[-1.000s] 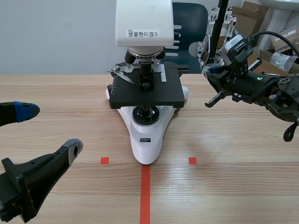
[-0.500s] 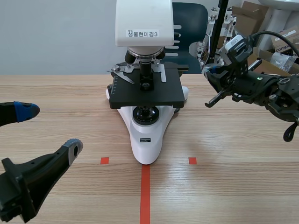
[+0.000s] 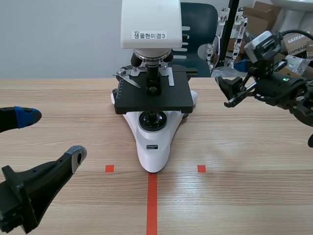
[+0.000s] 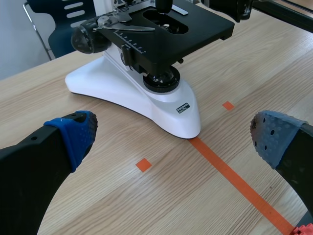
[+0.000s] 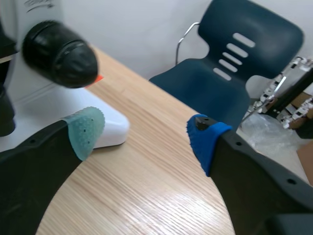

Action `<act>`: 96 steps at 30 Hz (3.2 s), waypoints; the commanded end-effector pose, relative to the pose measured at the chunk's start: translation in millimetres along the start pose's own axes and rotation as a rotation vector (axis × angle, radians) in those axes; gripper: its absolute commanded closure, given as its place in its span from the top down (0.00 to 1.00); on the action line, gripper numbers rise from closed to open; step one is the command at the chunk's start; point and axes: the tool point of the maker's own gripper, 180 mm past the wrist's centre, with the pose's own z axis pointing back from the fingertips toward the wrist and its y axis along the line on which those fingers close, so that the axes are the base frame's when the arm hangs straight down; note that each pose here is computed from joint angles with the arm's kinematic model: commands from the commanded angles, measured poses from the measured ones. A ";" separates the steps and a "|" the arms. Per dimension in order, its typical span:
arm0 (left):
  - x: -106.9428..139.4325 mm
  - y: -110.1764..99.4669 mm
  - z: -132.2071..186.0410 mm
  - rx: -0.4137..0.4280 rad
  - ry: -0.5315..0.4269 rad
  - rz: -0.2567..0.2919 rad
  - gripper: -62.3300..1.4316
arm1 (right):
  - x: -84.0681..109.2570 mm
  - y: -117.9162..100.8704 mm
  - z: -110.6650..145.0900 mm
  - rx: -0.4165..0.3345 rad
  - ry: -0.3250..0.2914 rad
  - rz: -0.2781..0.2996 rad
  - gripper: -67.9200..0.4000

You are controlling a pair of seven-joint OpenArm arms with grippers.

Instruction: Point at the fine focus knob

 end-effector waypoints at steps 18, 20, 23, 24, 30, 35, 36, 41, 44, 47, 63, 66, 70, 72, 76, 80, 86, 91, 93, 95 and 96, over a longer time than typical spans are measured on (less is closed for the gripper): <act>6.6 0.0 -0.2 0.006 -0.027 0.006 1.00 | 6.2 -30.4 115.6 -0.067 -0.010 -0.071 0.88; 6.6 0.0 -0.2 0.006 -0.027 0.006 1.00 | 6.0 -17.0 123.8 -0.052 -0.005 -0.073 0.88; 6.6 0.0 -0.2 0.006 -0.027 0.006 1.00 | 14.5 1.5 135.8 -0.023 -0.036 -0.080 0.88; 6.6 0.0 -0.2 0.006 -0.027 0.006 1.00 | 19.0 7.2 140.0 -0.014 -0.055 -0.084 0.88; 6.6 0.0 -0.2 0.006 -0.028 0.006 1.00 | 40.5 39.8 157.0 0.035 -0.130 -0.103 1.00; 6.6 0.0 -0.2 0.006 -0.027 0.006 1.00 | 42.5 80.4 163.8 0.121 -0.107 -0.073 1.00; 6.6 0.0 -0.2 0.006 -0.028 0.006 1.00 | 42.6 88.8 164.9 0.136 -0.102 -0.069 1.00; 6.6 0.0 -0.2 0.006 -0.027 0.006 1.00 | 40.9 114.6 168.7 0.119 -0.073 -0.058 1.00; 6.6 0.0 -0.2 0.006 -0.027 0.006 1.00 | 39.3 117.0 170.7 0.038 -0.049 -0.067 1.00; 6.6 0.0 -0.2 0.006 -0.027 0.006 1.00 | 35.8 117.3 173.6 -0.024 0.004 -0.078 1.00; 6.7 0.1 -0.2 0.006 -0.028 0.005 1.00 | 52.9 115.3 180.0 -0.024 0.081 -0.088 1.00; 6.8 0.1 -0.2 0.006 -0.028 0.005 1.00 | 55.7 112.8 178.7 -0.007 0.075 -0.088 1.00; 6.8 0.1 -0.2 0.006 -0.028 0.005 1.00 | 55.1 111.8 178.2 -0.010 0.079 -0.087 1.00; 6.8 0.5 -0.2 0.009 -0.028 0.005 1.00 | 52.8 112.1 178.4 -0.009 0.093 -0.087 1.00; 6.8 0.6 -0.2 0.009 -0.028 0.005 1.00 | 51.2 112.4 178.6 -0.008 0.102 -0.084 1.00; 6.8 0.6 -0.2 0.009 -0.028 0.005 1.00 | 51.2 112.2 178.6 -0.008 0.102 -0.084 1.00; 6.8 0.6 -0.2 0.009 -0.028 0.005 1.00 | 51.2 112.2 178.6 -0.008 0.101 -0.084 1.00; 6.8 0.6 -0.2 0.009 -0.028 0.005 1.00 | 51.5 112.2 178.6 -0.008 0.100 -0.084 1.00; 6.8 0.6 -0.2 0.009 -0.028 0.005 1.00 | 51.5 112.2 178.6 -0.008 0.100 -0.084 1.00; 6.8 0.6 -0.2 0.009 -0.028 0.005 1.00 | 51.4 112.2 178.6 -0.008 0.100 -0.084 1.00; 6.8 0.6 -0.2 0.009 -0.028 0.005 1.00 | 51.4 112.2 178.6 -0.008 0.100 -0.084 1.00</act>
